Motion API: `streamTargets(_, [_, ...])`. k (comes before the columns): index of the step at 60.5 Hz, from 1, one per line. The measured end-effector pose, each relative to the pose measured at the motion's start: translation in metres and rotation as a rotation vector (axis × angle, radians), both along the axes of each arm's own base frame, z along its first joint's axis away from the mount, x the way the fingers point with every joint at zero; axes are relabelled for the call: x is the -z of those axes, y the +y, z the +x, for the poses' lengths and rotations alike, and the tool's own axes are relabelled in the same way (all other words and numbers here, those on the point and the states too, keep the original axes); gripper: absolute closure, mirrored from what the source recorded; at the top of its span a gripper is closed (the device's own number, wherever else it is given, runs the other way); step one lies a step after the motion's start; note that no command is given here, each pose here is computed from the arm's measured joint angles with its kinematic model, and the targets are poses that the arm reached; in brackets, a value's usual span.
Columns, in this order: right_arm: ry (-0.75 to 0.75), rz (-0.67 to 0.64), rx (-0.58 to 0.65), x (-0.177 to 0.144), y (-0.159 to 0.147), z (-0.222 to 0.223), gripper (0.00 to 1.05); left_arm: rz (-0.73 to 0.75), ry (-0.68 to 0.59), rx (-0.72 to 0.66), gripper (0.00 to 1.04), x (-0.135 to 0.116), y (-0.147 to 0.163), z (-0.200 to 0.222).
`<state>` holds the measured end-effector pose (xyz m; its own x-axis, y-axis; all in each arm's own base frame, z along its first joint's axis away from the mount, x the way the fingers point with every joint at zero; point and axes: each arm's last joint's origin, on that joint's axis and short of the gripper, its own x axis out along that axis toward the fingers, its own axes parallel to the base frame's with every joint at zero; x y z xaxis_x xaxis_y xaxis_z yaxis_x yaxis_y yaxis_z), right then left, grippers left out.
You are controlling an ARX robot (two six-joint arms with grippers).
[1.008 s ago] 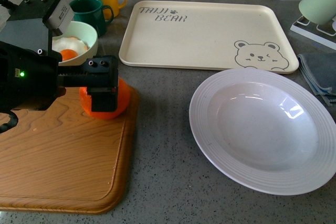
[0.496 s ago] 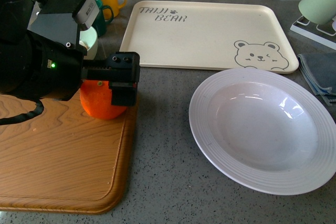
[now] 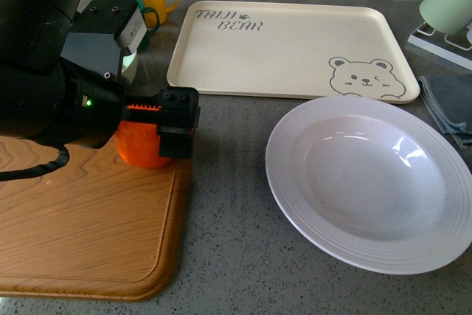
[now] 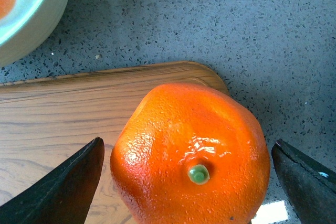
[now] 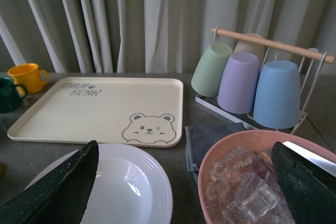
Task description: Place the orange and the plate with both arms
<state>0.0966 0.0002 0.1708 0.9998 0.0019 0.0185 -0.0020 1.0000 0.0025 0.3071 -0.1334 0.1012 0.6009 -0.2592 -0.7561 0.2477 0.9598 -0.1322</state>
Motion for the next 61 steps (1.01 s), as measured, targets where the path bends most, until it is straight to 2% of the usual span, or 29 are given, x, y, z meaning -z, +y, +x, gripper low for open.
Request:
streamTargets(7, [0.0, 0.0, 0.0, 0.0, 0.0, 0.0, 0.09, 0.006, 0.002, -0.002, 0.31, 0.0, -0.001, -0.001])
streamTargets(17, [0.0, 0.0, 0.0, 0.0, 0.0, 0.0, 0.09, 0.007, 0.004, -0.002, 0.48, -0.001, 0.0, -0.001])
streamTargets(27, [0.0, 0.0, 0.0, 0.0, 0.0, 0.0, 0.09, -0.004, -0.02, -0.001, 0.52, -0.011, 0.0, -0.002])
streamTargets(41, [0.0, 0.0, 0.0, 0.0, 0.0, 0.0, 0.09, -0.041, -0.082, 0.052, 0.54, -0.042, -0.01, -0.01])
streamTargets(50, [0.0, 0.0, 0.0, 0.0, 0.0, 0.0, 0.09, -0.081, -0.122, 0.146, 0.54, -0.063, -0.042, -0.012])
streamTargets(54, [0.0, 0.0, 0.0, 0.0, 0.0, 0.0, 0.09, -0.092, -0.133, 0.173, 0.54, -0.067, -0.054, -0.012])
streamTargets(61, [0.0, 0.0, 0.0, 0.0, 0.0, 0.0, 0.09, -0.112, -0.135, 0.265, 0.55, -0.069, -0.091, -0.013])
